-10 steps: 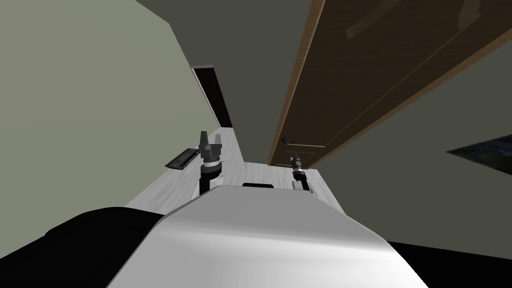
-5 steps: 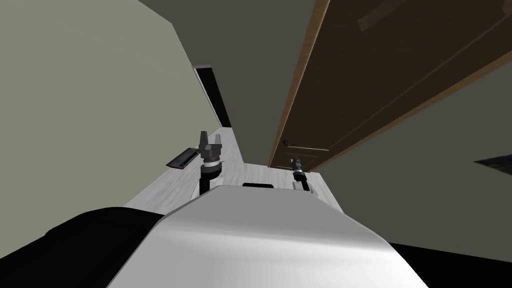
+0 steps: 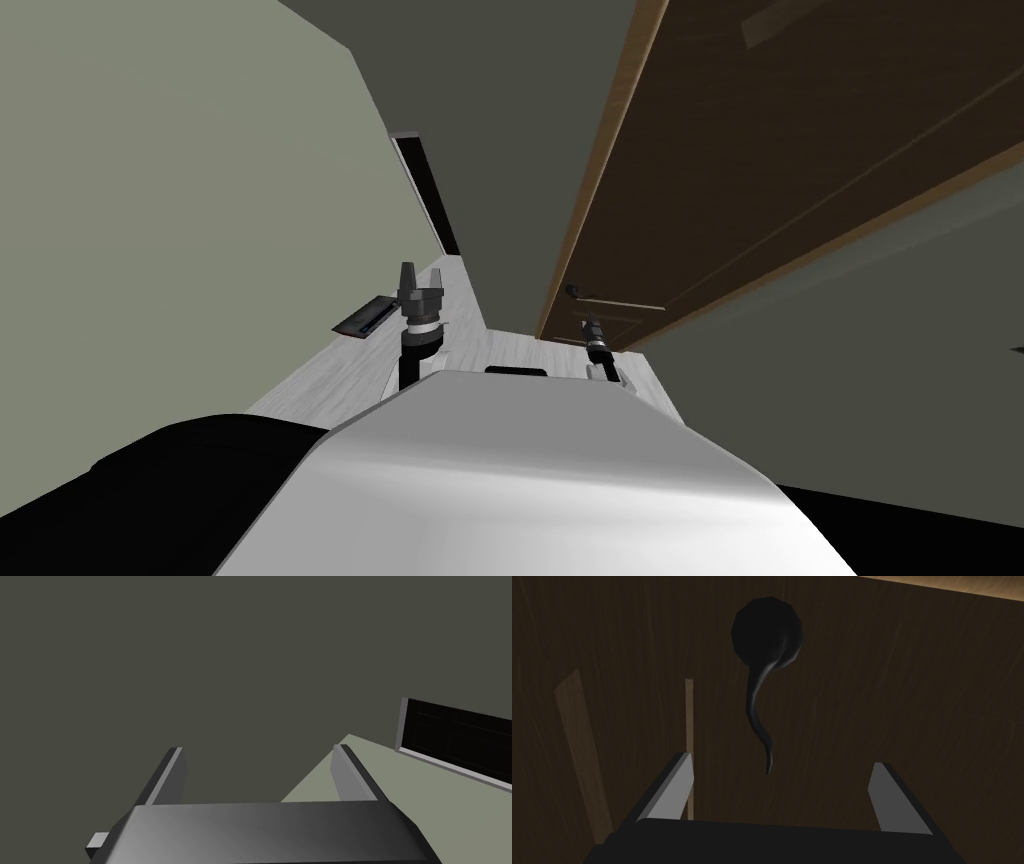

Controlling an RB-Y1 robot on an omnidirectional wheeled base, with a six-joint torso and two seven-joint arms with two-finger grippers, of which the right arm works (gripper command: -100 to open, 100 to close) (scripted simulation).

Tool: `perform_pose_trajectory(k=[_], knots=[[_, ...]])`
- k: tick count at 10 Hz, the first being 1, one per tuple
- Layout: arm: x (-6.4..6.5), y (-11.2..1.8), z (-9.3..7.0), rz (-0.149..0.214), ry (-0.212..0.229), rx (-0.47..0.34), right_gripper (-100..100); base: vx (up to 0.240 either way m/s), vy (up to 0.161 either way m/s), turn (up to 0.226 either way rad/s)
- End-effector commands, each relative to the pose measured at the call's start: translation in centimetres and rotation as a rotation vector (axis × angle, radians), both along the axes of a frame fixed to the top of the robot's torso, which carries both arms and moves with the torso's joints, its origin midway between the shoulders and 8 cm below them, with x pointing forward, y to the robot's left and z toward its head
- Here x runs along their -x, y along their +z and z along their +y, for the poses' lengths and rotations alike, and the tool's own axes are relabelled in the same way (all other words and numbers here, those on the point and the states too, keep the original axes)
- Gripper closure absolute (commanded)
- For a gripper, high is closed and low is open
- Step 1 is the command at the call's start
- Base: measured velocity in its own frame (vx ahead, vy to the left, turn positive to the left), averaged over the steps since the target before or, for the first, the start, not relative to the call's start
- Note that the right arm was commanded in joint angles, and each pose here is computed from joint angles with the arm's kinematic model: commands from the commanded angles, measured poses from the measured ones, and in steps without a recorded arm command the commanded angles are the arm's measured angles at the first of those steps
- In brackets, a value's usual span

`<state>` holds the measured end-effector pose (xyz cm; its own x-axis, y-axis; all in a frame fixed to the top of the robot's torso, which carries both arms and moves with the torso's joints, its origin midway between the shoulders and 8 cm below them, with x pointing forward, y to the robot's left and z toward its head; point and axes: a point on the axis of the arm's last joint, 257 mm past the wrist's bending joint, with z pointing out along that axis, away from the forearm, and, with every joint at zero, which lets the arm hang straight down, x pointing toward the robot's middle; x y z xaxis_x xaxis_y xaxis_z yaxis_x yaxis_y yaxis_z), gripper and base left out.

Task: Pull the door open

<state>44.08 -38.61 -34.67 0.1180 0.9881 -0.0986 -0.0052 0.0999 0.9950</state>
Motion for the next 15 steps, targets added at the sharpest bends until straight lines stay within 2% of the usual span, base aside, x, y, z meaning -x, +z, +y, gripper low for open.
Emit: perform_pose_trajectory(k=[1, 2, 8, 9, 10, 11, 15], knots=[[0.1, -0.7, -0.3, 0.014, -0.003, 0.001, -100, 0.118, -0.056, 0.042], [0.0, -0.4, -0.2, 0.009, -0.002, 0.0, -100, 0.045, -0.022, 0.01], [2.9, -0.9, -8.0, 0.016, -0.103, -0.002, -100, 0.194, 0.022, 0.164], [3.2, -0.8, -8.9, 0.015, -0.114, -0.002, -100, 0.199, -0.029, 0.123], [3.1, -0.9, -8.3, 0.016, -0.106, -0.002, -100, 0.086, -0.024, 0.026], [3.1, -0.9, -8.3, 0.016, -0.106, -0.002, 100, -0.012, 0.004, -0.02], [3.1, -0.9, -8.3, 0.016, -0.106, -0.002, 100, -0.02, 0.003, -0.001]])
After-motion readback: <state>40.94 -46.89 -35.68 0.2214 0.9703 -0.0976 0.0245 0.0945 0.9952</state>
